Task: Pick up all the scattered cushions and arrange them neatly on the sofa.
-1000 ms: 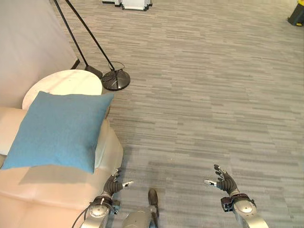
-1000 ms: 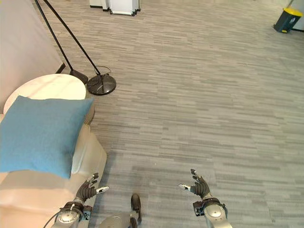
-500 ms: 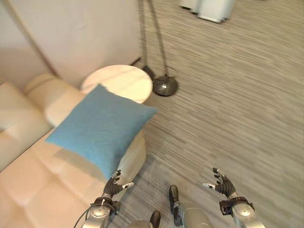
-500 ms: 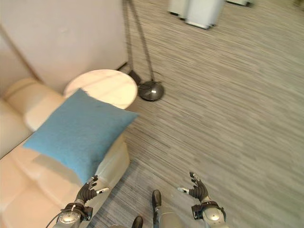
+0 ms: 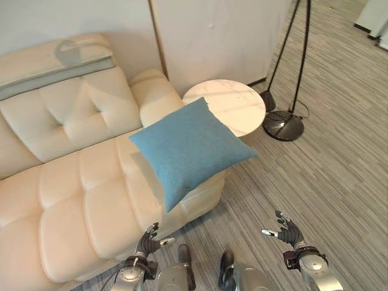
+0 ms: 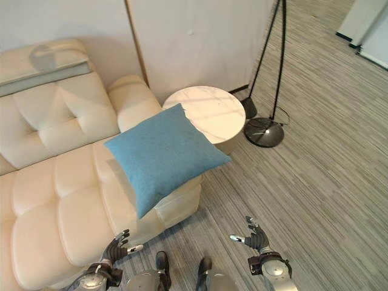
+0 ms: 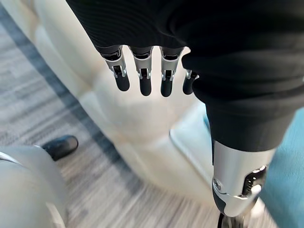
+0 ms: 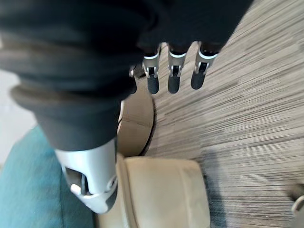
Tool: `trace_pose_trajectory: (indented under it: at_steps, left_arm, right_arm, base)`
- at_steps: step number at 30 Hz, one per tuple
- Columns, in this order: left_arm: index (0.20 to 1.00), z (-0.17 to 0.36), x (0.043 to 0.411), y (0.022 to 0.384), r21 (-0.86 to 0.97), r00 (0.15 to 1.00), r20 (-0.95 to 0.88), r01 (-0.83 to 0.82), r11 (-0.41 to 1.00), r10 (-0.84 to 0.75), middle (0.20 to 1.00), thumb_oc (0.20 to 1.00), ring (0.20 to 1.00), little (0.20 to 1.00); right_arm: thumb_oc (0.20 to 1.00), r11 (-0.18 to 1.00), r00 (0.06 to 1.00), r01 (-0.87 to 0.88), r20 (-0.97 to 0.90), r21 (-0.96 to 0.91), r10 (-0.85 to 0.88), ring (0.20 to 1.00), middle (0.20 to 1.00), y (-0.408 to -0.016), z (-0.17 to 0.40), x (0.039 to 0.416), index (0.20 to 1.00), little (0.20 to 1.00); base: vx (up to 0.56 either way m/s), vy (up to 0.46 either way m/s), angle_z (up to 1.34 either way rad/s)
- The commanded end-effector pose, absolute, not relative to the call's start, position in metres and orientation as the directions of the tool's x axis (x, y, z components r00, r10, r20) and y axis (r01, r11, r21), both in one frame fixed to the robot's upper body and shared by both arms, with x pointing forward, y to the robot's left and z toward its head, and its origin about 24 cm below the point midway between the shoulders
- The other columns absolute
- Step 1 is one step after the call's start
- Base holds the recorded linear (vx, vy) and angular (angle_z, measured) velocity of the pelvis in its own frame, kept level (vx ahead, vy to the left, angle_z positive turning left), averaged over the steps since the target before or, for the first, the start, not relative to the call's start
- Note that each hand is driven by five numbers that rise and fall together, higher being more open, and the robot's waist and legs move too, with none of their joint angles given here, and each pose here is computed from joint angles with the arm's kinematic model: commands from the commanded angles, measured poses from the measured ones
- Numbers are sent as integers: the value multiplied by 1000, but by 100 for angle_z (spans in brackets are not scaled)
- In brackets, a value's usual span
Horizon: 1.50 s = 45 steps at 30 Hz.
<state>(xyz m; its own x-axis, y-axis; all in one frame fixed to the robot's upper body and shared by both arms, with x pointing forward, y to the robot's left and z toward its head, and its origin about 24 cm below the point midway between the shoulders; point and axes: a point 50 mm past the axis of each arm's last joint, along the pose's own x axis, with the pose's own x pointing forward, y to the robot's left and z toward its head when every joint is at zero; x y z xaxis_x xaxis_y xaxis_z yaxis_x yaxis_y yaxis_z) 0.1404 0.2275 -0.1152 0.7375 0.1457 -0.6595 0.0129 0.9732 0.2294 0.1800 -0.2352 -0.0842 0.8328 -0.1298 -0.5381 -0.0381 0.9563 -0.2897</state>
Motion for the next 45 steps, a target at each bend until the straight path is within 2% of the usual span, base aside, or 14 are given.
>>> trace_pose_trajectory:
  at_steps: [1,14,19,23,27,29,36,38,41,43,45]
  left_arm:
    - [1000,-106,153,236,224,778,-600,-62,973,188,1000,1000,1000,1000]
    - [1000,-93,162,254,256,803,-547,-107,961,235,1000,1000,1000,1000]
    - [1000,-88,167,259,260,817,-515,-141,955,261,1000,1000,1000,1000]
    - [1000,-85,167,266,263,817,-503,-167,950,282,1000,1000,1000,1000]
    - [1000,-81,171,270,261,823,-487,-181,948,291,1000,1000,1000,1000]
    - [1000,-78,180,268,247,835,-473,-182,952,283,1000,1000,1000,1000]
    - [1000,-67,206,258,177,866,-424,-206,962,264,1000,1000,1000,1000]
    - [1000,-55,231,246,136,899,-374,-191,972,229,1000,1000,1000,1000]
    - [1000,-45,250,234,103,921,-333,-175,979,200,1000,1000,1000,1000]
    - [1000,-23,285,217,49,951,-258,-167,985,174,1000,1000,1000,1000]
    - [1000,-14,296,213,41,959,-229,-162,986,167,1000,1000,1000,1000]
  right_arm:
    - [1000,959,887,-30,-449,-281,-104,1000,1000,-232,-68,194,1000,1000]
    - [1000,954,895,1,-425,-299,-134,1000,1000,-237,-63,199,1000,1000]
    - [1000,933,901,84,-373,-350,-221,1000,1000,-257,-52,199,1000,1000]
    - [1000,882,929,107,-270,-460,-253,1000,1000,-280,-26,205,1000,1000]
    - [1000,845,964,105,-154,-525,-215,1000,1000,-288,6,225,1000,1000]
    - [1000,821,987,84,-69,-565,-148,1000,1000,-283,32,247,1000,1000]
    - [1000,847,999,14,-32,-531,-37,1000,1000,-258,51,285,1000,1000]
    - [1000,872,998,-19,-56,-490,-10,1000,1000,-244,53,307,1000,1000]
    - [1000,874,998,-17,-68,-486,-19,1000,1000,-239,57,323,1000,1000]
    - [1000,864,995,17,-73,-502,-62,1000,1000,-233,75,355,1000,1000]
    - [1000,856,996,28,-60,-516,-69,1000,1000,-232,85,364,1000,1000]
  base:
    - [285,153,-12]
    - [185,37,-6]
    - [177,-107,54]
    - [167,-220,43]
    - [155,-198,28]
    - [140,-156,11]
    - [74,-85,19]
    - [-34,-100,20]
    - [-125,-44,21]
    - [-212,-57,18]
    - [-146,-30,7]
